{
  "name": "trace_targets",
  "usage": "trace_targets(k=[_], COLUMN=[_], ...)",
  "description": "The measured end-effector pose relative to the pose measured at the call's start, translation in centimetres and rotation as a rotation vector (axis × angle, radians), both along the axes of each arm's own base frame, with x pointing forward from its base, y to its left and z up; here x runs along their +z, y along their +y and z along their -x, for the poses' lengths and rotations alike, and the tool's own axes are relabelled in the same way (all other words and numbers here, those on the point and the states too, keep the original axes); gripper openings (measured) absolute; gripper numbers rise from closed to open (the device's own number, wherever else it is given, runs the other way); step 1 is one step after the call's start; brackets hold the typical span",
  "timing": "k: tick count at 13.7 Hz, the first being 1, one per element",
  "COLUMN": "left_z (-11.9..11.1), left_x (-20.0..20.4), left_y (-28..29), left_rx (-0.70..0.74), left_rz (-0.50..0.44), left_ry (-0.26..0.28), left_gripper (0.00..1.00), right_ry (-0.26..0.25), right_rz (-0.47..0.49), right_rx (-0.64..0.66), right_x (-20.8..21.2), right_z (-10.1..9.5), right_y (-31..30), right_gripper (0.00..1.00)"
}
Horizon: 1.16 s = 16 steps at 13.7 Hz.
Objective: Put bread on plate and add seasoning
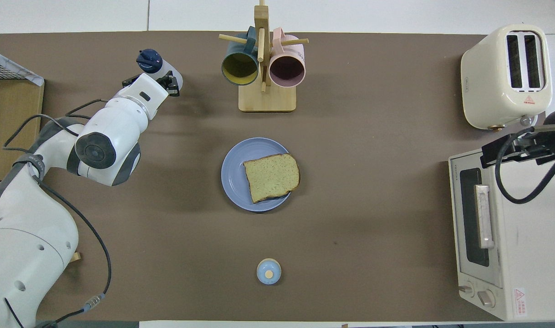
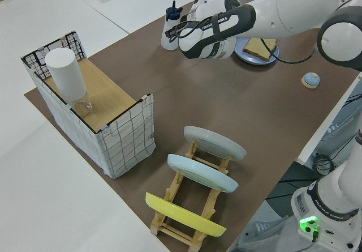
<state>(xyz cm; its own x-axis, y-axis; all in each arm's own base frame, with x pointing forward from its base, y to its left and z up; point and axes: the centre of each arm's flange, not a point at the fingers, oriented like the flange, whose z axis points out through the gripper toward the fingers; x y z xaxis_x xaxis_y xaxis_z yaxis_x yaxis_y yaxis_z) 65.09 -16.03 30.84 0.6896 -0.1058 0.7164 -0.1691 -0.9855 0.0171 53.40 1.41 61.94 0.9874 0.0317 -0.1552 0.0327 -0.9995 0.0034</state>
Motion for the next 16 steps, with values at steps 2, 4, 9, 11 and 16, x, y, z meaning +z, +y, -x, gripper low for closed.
trace_targets(k=[2,4,9,11,16], left_z=[0.0,0.0,0.3,1.3,6.8], left_x=[-0.2,-0.2,-0.6,-1.4,0.3], left_y=[0.1,0.2,0.2,0.3,0.0], left_rx=[0.001,0.002,-0.002,-0.014,-0.045], left_rz=[-0.002,-0.003,-0.002,0.011,0.030], left_ry=[0.002,0.003,0.005,0.003,0.027], left_gripper=[0.66,0.89,1.00,1.00,1.00], right_ry=[0.000,0.000,-0.002,-0.002,-0.003], right_rz=[0.000,0.000,0.000,0.000,0.000], right_rx=[0.000,-0.001,0.000,0.001,0.002], right_x=[0.0,0.0,0.0,0.0,0.0], right_z=[0.0,0.0,0.0,0.0,0.0], right_y=[0.0,0.0,0.0,0.1,0.1], right_gripper=[1.00,1.00,1.00,1.00,1.00])
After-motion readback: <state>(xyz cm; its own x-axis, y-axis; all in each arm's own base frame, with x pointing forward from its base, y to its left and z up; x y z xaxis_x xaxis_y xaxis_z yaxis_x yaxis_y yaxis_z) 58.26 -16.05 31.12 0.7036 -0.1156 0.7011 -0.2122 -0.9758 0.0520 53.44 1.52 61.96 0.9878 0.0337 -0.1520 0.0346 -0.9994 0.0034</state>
